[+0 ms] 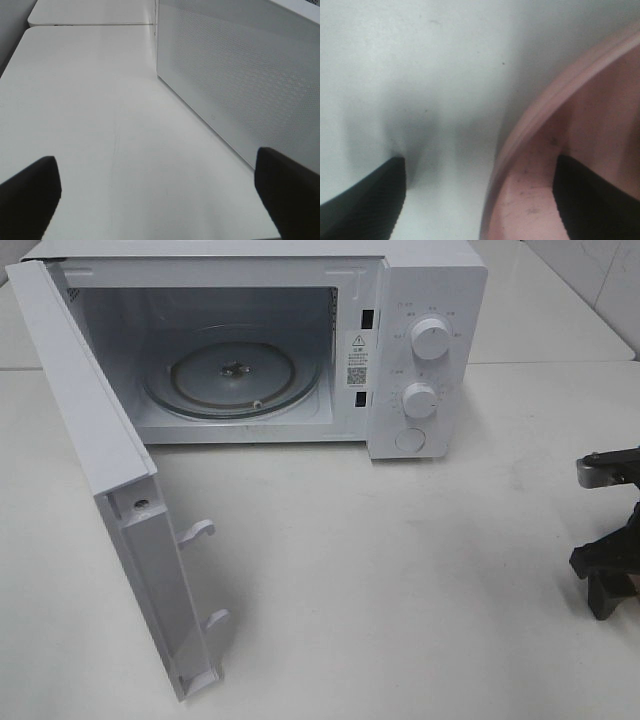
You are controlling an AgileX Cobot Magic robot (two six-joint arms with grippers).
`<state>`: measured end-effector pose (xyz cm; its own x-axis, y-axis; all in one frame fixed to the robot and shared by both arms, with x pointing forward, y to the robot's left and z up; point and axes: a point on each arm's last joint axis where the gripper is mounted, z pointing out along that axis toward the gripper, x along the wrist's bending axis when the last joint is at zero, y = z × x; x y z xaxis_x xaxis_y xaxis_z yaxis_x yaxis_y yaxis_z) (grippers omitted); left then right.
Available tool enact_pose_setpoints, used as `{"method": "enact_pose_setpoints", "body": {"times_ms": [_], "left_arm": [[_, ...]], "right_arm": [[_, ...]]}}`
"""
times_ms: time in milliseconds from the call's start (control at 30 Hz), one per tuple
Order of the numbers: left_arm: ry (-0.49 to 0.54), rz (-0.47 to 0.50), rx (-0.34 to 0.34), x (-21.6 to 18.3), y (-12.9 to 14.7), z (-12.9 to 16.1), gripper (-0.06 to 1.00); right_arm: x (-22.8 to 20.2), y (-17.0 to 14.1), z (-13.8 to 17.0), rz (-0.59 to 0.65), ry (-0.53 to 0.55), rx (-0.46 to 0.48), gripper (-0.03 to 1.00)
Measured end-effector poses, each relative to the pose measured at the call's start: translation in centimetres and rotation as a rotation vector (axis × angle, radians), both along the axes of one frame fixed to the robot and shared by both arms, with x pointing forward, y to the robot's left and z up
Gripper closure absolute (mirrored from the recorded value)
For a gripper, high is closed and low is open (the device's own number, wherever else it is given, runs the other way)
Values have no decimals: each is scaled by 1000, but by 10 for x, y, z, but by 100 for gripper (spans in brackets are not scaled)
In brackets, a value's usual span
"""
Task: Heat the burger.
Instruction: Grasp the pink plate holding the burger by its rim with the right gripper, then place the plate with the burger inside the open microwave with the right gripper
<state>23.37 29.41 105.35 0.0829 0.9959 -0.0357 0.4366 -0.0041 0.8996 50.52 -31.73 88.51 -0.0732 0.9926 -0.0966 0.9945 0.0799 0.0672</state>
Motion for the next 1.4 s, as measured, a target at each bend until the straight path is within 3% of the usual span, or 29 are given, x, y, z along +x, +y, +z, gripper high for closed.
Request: {"method": "enact_pose_setpoints", "body": {"times_ms": [100, 133, 167, 200, 233, 300, 800, 833, 1000, 1400], "left_arm": [[0, 0, 0, 0, 0, 0, -5], [0, 0, 0, 0, 0, 0, -5], [0, 0, 0, 0, 0, 0, -5], [0, 0, 0, 0, 0, 0, -5], [0, 0, 0, 0, 0, 0, -5], [0, 0, 0, 0, 0, 0, -5], [0, 0, 0, 0, 0, 0, -5], [0, 0, 0, 0, 0, 0, -5], [0, 0, 0, 0, 0, 0, -5], [0, 0, 0, 0, 0, 0, -5]], "right_arm": [[0, -1, 0, -25, -3, -6, 30], [0, -2, 0, -35, -8, -18, 41], [0, -2, 0, -35, -8, -18, 41], [1, -3, 0, -47, -11, -33, 56], [1, -3, 0, -47, -11, -33, 56], [0, -5, 0, -97, -12, -38, 75], [-1, -5, 3, -132, -13, -44, 78], [-2, -4, 6, -123, -13, -56, 83], [-4, 3, 9, -99, 0, -106, 86], [-8, 21, 12, -35, 27, -232, 91]]}}
